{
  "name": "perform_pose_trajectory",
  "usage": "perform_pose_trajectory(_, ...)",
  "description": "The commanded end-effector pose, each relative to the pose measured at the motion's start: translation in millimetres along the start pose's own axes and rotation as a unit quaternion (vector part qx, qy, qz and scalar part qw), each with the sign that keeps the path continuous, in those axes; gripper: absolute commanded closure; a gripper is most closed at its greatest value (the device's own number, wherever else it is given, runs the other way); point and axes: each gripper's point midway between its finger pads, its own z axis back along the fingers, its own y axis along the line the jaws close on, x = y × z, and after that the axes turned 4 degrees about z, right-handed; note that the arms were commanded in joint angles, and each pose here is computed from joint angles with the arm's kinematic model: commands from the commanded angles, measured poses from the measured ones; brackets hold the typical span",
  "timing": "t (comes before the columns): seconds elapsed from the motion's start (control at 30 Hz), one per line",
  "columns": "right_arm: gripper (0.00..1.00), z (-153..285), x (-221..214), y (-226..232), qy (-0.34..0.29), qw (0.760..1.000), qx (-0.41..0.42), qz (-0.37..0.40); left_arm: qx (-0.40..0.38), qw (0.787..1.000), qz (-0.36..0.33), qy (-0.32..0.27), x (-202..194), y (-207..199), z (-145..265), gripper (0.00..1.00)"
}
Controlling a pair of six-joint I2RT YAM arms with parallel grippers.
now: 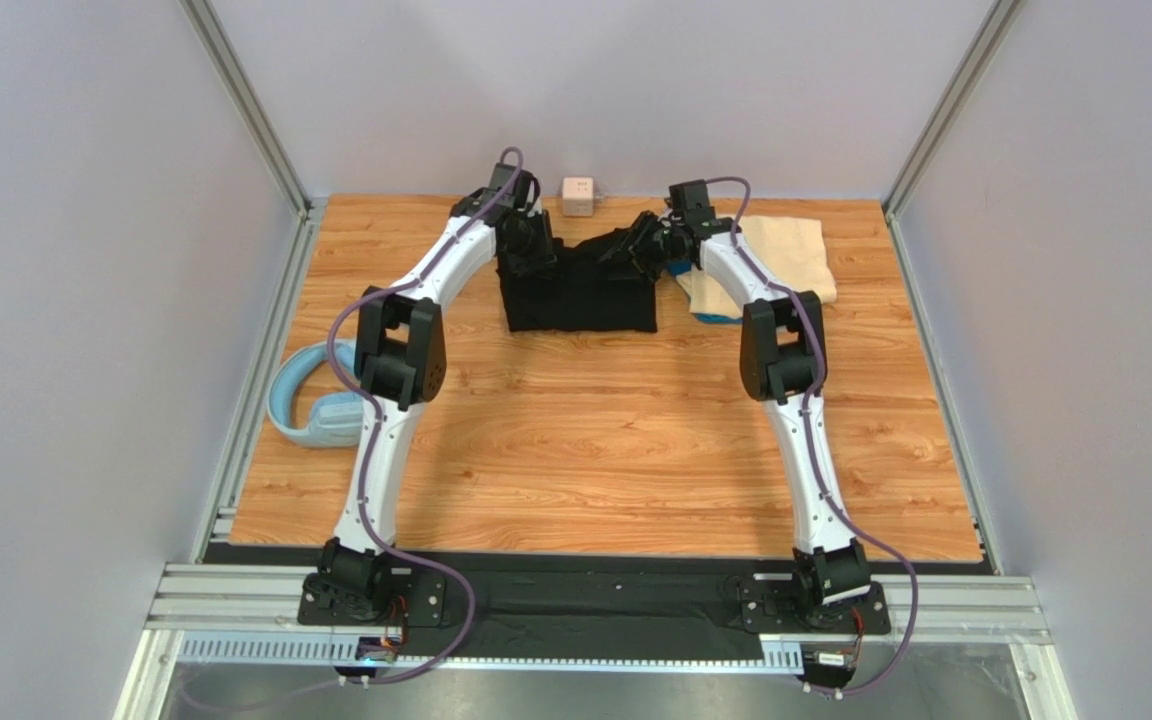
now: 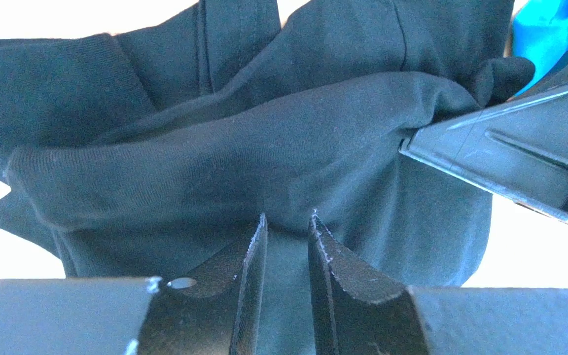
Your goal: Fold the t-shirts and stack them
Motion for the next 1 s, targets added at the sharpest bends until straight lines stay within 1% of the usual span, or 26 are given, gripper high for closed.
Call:
perform_pose_trajectory(0.0, 0.54, -1.5, 38.2, 22.5, -0.064, 0.997, 0.028, -0.014, -0.025, 0.999, 0.042, -0.010, 16.1, -2.9, -3.5, 0.66)
perform_pose_trajectory(0.1, 0.54, 1.7, 42.9, 25.1, -0.066, 0.997, 0.034, -0.024, -0.024, 0.998, 0.048, 0.018, 3.1, 3.2, -10.6, 0.67)
perform_pose_trajectory(0.13, 0.53, 9.1, 44.6, 34.5, -0.071, 0.997, 0.040, -0.016, -0.019, 0.999, 0.044, 0.023, 1.0, 4.9, -8.9, 0.67)
perform_pose_trajectory(0.17, 0.53, 12.1, 43.0, 33.9, -0.072, 0.997, 0.035, -0.005, -0.013, 0.999, 0.042, 0.026, -0.3, 7.4, -6.0, 0.68)
perform_pose_trajectory(0.2, 0.53, 17.9, 44.2, 40.2, -0.078, 0.996, 0.039, 0.002, -0.002, 0.998, 0.041, 0.037, -8.3, 12.5, -4.2, 0.68)
perform_pose_trajectory(0.23, 0.52, 36.7, 46.6, 62.0, -0.089, 0.994, 0.055, 0.019, 0.003, 0.999, 0.030, 0.026, -3.2, 11.5, 8.7, 0.69)
perform_pose_trajectory(0.27, 0.52, 37.6, 40.8, 58.3, -0.085, 0.995, 0.051, 0.018, 0.008, 0.999, 0.027, 0.021, -3.3, 11.7, 15.0, 0.69)
perform_pose_trajectory(0.3, 0.52, 46.1, 41.0, 69.3, -0.091, 0.993, 0.064, 0.028, 0.018, 0.999, 0.026, 0.026, -12.8, 20.0, 13.9, 0.69)
perform_pose_trajectory(0.33, 0.52, 53.2, 40.2, 76.3, -0.095, 0.992, 0.070, 0.033, 0.016, 1.000, 0.015, 0.004, -3.4, 13.4, 32.6, 0.69)
perform_pose_trajectory(0.37, 0.52, 69.9, 39.5, 94.4, -0.104, 0.990, 0.084, 0.045, 0.017, 1.000, 0.010, -0.002, -3.0, 13.3, 38.4, 0.69)
perform_pose_trajectory(0.4, 0.51, 71.5, 34.9, 92.1, -0.100, 0.990, 0.083, 0.052, 0.025, 1.000, 0.010, -0.002, -8.1, 19.7, 39.9, 0.69)
perform_pose_trajectory(0.47, 0.51, 81.9, 27.9, 102.2, -0.098, 0.989, 0.088, 0.065, 0.018, 1.000, -0.003, -0.016, -3.0, 11.7, 58.0, 0.69)
perform_pose_trajectory(0.53, 0.51, 79.0, 13.8, 95.3, -0.073, 0.991, 0.081, 0.075, 0.003, 1.000, -0.010, -0.012, -5.7, 5.3, 67.5, 0.69)
perform_pose_trajectory(0.63, 0.51, 69.9, -5.7, 72.0, -0.034, 0.995, 0.055, 0.069, -0.018, 1.000, -0.022, 0.003, -15.2, -0.7, 72.7, 0.69)
perform_pose_trajectory(0.73, 0.51, 57.6, -26.1, 54.0, 0.001, 0.997, 0.039, 0.059, -0.015, 0.999, -0.041, 0.024, -34.0, 3.5, 69.4, 0.69)
perform_pose_trajectory(0.87, 0.51, 41.9, -48.4, 35.5, 0.043, 0.997, 0.007, 0.057, 0.008, 0.998, -0.032, 0.061, -65.6, 27.3, 53.1, 0.70)
perform_pose_trajectory(0.9, 0.52, 32.9, -53.9, 25.6, 0.058, 0.997, -0.001, 0.051, 0.023, 0.997, -0.028, 0.061, -68.5, 34.7, 48.8, 0.71)
perform_pose_trajectory(0.97, 0.52, 30.9, -61.7, 21.5, 0.076, 0.996, -0.010, 0.049, 0.035, 0.997, -0.023, 0.058, -72.4, 43.0, 42.9, 0.71)
